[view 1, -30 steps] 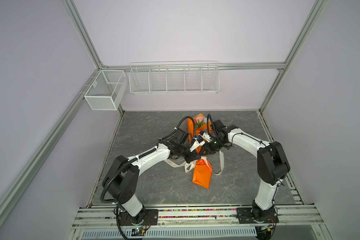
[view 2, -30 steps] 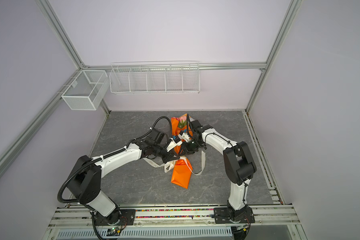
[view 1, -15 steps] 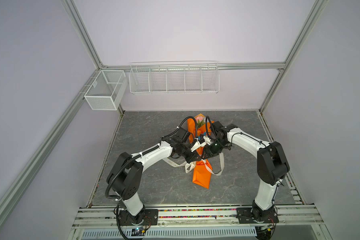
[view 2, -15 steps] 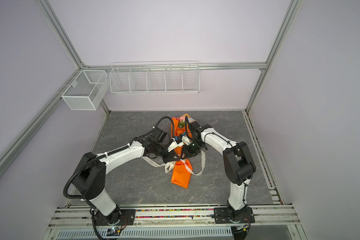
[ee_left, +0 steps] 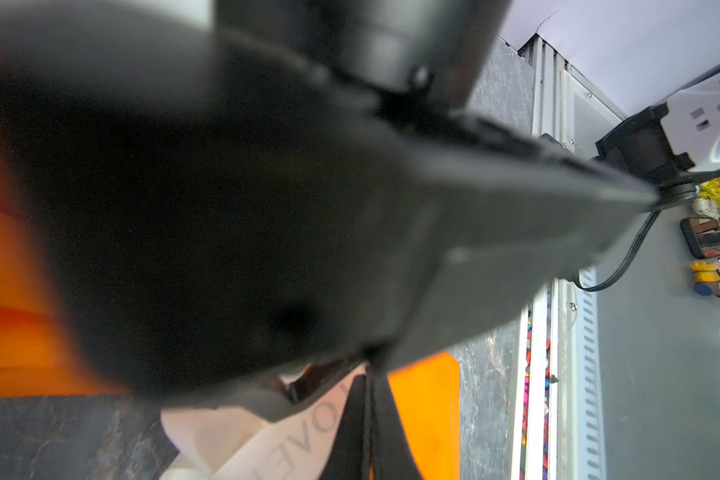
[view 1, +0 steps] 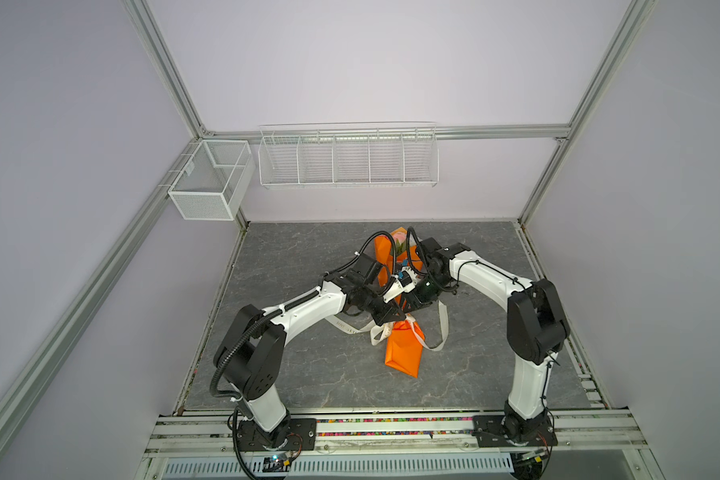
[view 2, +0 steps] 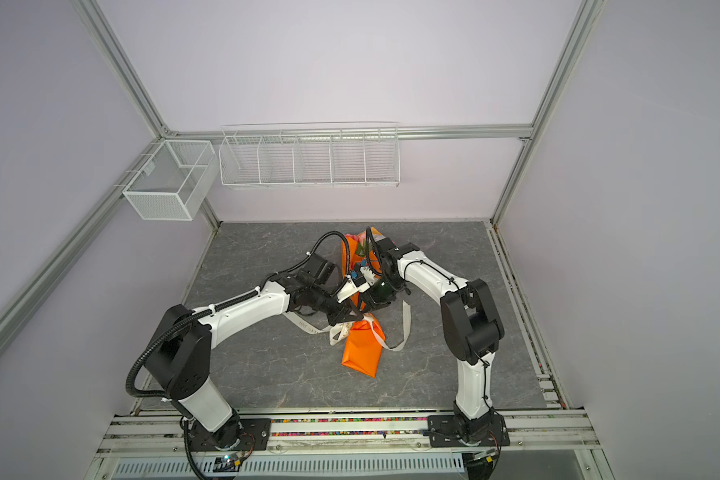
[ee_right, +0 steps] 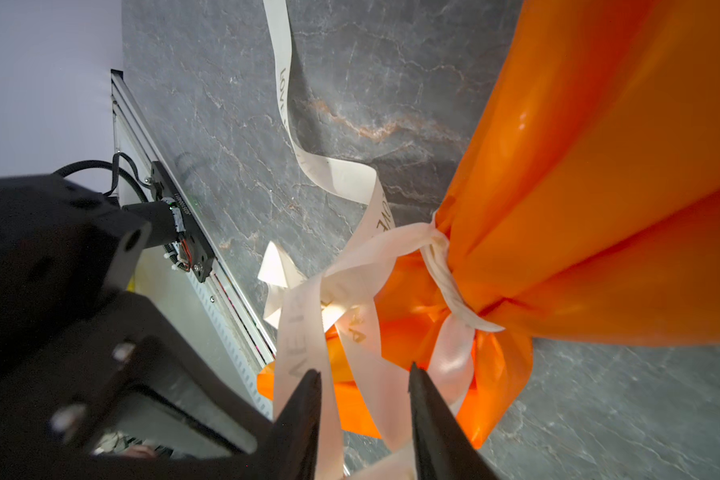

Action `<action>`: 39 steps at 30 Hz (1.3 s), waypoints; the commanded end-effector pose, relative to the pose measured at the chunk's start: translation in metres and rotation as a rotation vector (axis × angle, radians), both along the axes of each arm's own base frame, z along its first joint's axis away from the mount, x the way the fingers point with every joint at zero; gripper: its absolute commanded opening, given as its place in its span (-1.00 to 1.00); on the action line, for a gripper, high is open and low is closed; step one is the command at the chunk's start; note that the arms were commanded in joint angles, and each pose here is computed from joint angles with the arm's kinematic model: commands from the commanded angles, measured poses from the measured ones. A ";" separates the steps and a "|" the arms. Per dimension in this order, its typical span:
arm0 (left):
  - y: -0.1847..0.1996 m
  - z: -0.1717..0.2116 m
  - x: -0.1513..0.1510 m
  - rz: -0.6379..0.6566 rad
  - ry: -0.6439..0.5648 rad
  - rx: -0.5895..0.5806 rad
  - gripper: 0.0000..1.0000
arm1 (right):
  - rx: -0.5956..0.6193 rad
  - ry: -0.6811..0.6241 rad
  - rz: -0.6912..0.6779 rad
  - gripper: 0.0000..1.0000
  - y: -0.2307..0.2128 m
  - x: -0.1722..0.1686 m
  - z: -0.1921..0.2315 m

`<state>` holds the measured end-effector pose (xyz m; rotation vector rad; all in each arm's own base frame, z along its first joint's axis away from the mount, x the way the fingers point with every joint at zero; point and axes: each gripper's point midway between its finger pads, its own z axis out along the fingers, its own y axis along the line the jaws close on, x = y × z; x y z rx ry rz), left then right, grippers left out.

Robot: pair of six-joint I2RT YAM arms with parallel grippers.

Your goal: Tie the bouquet of fake flowers

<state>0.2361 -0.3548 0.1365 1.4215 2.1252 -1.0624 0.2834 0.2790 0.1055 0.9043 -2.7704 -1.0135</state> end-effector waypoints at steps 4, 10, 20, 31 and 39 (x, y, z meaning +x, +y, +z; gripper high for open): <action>0.005 -0.004 -0.014 -0.040 0.013 0.002 -1.00 | 0.057 0.088 0.063 -0.25 0.005 -0.022 0.003; 0.008 -0.005 -0.017 -0.039 0.012 0.003 -1.00 | -0.003 0.091 0.053 -0.24 -0.004 -0.024 -0.013; 0.010 -0.011 -0.017 -0.015 0.006 0.001 -1.00 | -0.035 0.062 0.039 -0.32 -0.001 -0.014 -0.023; 0.015 -0.017 -0.017 0.000 0.008 0.030 -1.00 | -0.010 -0.048 -0.033 -0.85 0.001 0.007 -0.003; 0.018 -0.021 -0.017 0.006 0.010 0.050 -1.00 | 0.046 -0.103 -0.150 -0.82 -0.005 0.024 0.018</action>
